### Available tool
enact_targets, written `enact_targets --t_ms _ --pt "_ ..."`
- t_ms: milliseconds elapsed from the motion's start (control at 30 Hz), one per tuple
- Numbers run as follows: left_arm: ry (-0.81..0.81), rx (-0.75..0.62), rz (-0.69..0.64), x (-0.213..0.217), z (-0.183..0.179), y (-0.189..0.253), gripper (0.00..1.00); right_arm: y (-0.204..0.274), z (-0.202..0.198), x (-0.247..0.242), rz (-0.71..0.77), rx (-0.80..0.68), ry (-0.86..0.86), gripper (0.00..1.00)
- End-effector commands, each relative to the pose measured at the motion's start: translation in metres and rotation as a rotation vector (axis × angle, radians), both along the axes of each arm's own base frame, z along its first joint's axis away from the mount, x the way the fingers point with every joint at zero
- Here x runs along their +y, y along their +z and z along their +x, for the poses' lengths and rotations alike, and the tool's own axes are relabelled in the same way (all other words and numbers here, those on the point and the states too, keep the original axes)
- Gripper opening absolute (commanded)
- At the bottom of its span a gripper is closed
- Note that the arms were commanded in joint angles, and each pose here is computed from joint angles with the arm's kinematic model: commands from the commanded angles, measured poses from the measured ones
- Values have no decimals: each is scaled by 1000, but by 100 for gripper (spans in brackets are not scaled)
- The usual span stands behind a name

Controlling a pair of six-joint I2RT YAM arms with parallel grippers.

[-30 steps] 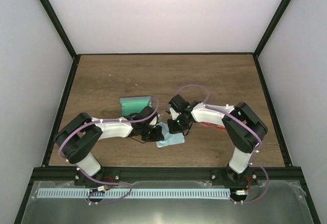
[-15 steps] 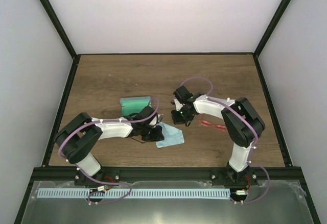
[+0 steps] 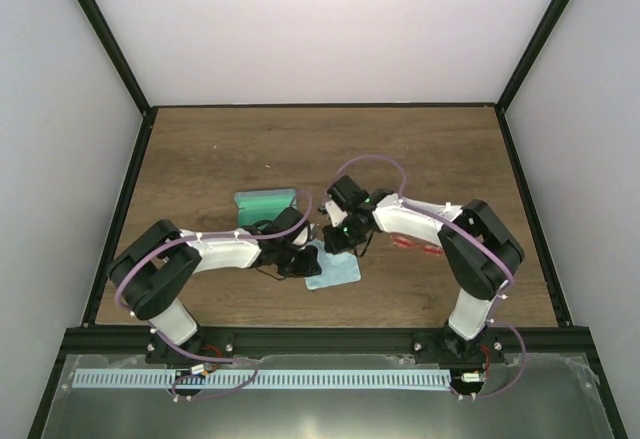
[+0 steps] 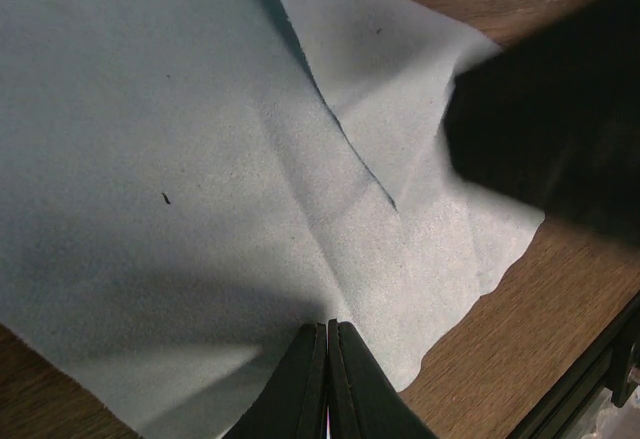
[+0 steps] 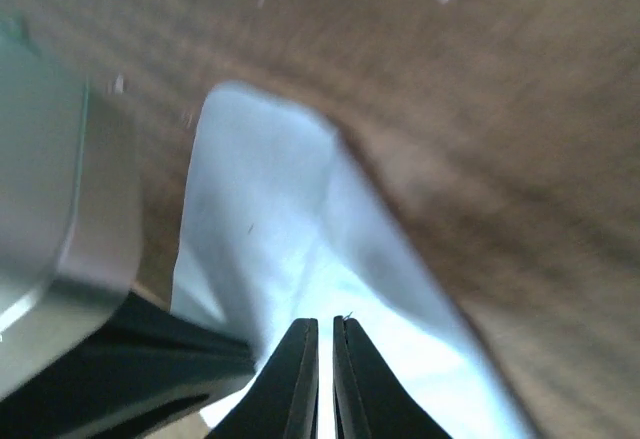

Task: Organize the sunglasses
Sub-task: Fold the glasses cleaning cloth at the center of the board.

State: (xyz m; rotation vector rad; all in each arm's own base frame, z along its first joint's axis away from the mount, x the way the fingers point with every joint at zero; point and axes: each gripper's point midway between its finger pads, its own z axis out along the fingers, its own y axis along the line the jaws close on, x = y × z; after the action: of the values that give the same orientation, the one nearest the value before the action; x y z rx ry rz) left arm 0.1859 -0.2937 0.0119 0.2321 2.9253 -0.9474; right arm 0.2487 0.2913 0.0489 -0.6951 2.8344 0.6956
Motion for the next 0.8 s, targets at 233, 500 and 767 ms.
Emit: enact_targets --t_ms 233,500,767 --pt "13 98 231 43 -22 -43 4 -26 -37 -2 -36 65 36 7" --pt "12 104 240 48 -27 -46 4 -32 -13 -19 -76 45 -48 7" --pt "10 111 238 49 -29 -47 4 -28 22 -31 -83 14 -102 7"
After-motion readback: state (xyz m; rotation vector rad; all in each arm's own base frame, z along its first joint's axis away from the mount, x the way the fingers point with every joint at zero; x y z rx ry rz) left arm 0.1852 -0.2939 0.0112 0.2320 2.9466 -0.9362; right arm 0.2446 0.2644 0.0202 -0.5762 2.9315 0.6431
